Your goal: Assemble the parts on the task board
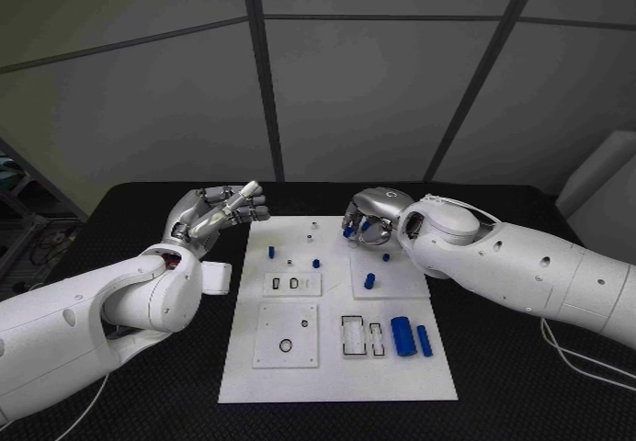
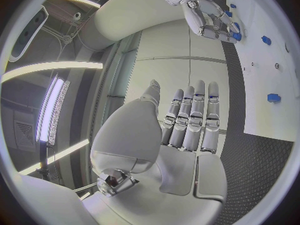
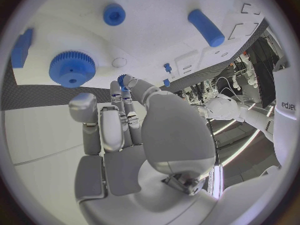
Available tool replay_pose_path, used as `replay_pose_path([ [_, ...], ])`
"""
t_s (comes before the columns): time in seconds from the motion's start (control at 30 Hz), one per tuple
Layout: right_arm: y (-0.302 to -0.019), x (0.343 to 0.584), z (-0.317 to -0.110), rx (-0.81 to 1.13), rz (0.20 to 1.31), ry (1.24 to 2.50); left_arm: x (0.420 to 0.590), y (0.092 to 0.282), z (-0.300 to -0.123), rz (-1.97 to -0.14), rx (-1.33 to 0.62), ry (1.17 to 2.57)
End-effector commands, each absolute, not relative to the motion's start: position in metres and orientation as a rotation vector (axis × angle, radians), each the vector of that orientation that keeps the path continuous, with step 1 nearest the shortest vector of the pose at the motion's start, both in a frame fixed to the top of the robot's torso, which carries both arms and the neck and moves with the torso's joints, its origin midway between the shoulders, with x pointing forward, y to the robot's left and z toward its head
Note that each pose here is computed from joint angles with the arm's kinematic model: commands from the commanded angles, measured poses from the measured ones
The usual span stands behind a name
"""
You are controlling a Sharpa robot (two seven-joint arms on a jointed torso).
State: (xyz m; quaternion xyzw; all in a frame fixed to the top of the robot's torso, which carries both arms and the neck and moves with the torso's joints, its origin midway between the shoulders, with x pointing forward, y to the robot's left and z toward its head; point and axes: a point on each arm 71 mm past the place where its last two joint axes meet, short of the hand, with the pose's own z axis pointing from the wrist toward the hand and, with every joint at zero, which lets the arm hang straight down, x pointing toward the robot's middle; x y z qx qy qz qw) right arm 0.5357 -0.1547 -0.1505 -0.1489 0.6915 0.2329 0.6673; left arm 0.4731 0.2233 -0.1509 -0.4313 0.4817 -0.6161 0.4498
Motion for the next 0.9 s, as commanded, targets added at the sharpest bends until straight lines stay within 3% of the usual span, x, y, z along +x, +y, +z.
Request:
replay_pose_path([
  [0.03,-0.152,0.534,-0.141,-0.298,0.558,1.463,0.473,0.223,-0.149,-1.537,-1.050,1.193],
  [0.9,-0.099,0.559,-0.141,-0.263,0.560,1.431,0.475,0.220,-0.149,-1.545,-1.052,1.200],
])
